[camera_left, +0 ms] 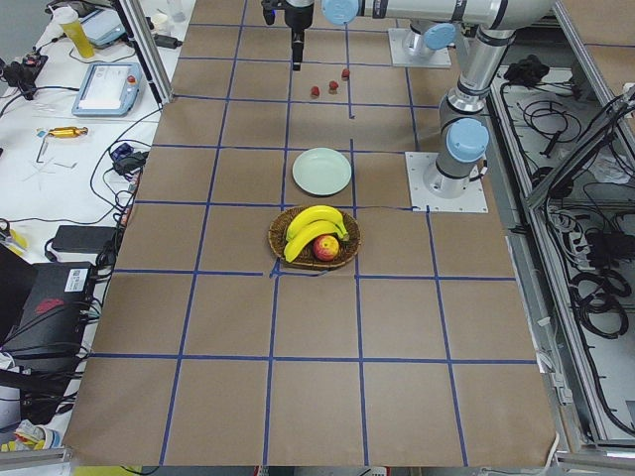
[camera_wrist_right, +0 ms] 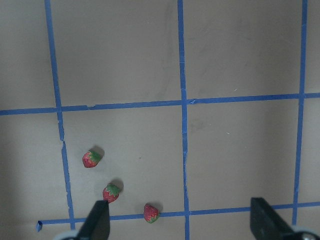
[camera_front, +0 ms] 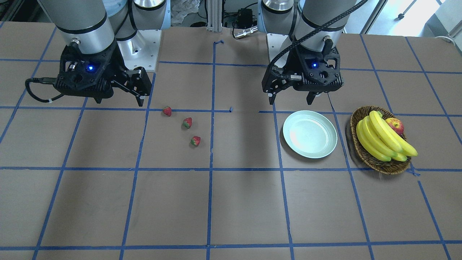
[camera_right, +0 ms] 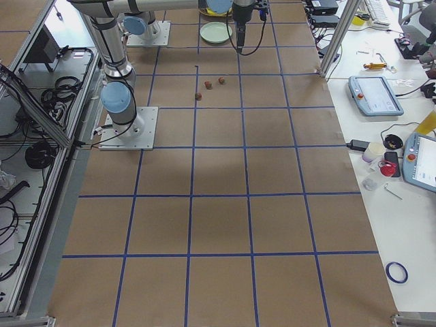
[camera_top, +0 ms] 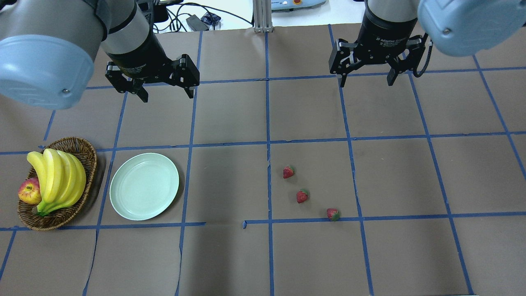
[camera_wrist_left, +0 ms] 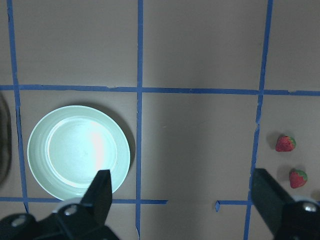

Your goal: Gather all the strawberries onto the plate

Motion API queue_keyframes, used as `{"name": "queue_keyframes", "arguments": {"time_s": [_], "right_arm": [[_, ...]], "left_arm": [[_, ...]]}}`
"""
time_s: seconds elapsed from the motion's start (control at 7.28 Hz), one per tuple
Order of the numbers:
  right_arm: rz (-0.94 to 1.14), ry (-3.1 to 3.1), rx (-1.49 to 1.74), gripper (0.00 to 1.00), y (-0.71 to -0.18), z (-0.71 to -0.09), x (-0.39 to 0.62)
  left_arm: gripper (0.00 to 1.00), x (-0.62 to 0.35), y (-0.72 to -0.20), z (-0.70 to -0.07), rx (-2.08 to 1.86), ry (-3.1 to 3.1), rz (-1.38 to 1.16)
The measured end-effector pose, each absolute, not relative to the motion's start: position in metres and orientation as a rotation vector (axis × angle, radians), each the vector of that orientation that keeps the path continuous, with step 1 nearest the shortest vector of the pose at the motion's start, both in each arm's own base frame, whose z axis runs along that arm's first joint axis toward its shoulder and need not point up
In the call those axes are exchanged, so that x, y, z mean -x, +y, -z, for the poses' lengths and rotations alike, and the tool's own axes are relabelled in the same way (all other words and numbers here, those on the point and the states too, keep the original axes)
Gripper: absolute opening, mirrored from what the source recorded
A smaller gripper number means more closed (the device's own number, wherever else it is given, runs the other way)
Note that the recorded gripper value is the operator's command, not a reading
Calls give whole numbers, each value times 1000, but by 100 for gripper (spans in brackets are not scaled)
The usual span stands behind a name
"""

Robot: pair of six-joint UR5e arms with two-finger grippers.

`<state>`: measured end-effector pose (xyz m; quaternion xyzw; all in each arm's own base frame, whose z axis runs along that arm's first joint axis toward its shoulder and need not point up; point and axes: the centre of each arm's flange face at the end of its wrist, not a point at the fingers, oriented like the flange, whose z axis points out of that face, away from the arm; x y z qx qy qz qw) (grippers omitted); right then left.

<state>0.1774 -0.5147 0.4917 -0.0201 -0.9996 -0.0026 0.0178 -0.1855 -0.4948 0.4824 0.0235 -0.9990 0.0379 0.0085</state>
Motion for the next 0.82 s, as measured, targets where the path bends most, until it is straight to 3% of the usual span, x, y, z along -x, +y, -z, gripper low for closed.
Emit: {"name": "queue_keyframes", "arguments": {"time_s": [0.82], "right_arm": [[31, -3108, 64, 100, -513, -486, -179]], "left_arm": [[100, 186, -495, -479, -60, -3123, -106]]}}
